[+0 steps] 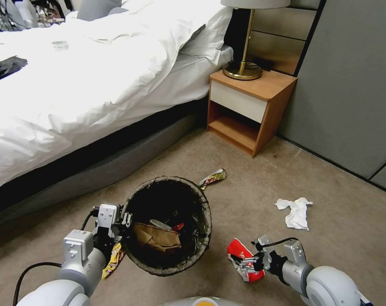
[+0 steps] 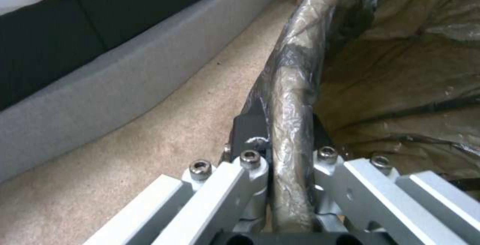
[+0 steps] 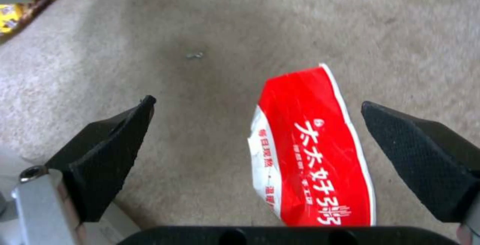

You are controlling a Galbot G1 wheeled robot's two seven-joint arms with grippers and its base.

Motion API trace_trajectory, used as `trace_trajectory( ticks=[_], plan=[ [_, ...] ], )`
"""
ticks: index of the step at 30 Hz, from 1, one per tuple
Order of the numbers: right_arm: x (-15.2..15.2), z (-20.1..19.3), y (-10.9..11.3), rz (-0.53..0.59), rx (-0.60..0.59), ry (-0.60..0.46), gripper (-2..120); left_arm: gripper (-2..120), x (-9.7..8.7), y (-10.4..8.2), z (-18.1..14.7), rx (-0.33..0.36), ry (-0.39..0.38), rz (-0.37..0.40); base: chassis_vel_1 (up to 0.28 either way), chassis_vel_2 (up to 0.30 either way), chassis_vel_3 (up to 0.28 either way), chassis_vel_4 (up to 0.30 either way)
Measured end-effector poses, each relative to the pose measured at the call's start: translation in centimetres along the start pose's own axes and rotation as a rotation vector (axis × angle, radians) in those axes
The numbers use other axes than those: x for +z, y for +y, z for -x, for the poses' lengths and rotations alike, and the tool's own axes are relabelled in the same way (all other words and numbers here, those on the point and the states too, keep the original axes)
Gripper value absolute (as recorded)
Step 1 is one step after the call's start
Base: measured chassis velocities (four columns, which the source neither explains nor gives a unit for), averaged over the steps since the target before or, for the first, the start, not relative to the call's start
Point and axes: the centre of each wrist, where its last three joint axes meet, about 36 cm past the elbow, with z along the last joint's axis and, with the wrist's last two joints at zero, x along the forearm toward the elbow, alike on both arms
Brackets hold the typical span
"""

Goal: Pick up the trash bin, then pick up the garbage from the floor and place it into the trash bin.

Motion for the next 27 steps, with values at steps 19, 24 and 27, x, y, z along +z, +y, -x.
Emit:
trace_trajectory(
  ticks=[19, 24, 27],
  plan=[
    [0.8, 4.8, -0.1, 0.06, 0.066, 0.078, 100, 1, -0.4, -0.1, 0.3, 0.007, -0.022, -0.002, 0.0, 0.0, 0.0, 0.0],
    [1.6, 5.4, 0.1, 0.062, 0.099, 0.103, 100, 1, -0.5, 0.0, 0.3, 0.008, -0.027, -0.002, 0.0, 0.0, 0.0, 0.0],
    [2.0, 5.6, 0.3, 0.06, 0.103, 0.113, 100, 1, -0.5, 0.0, 0.4, 0.008, -0.027, -0.002, 0.0, 0.0, 0.0, 0.0]
  ],
)
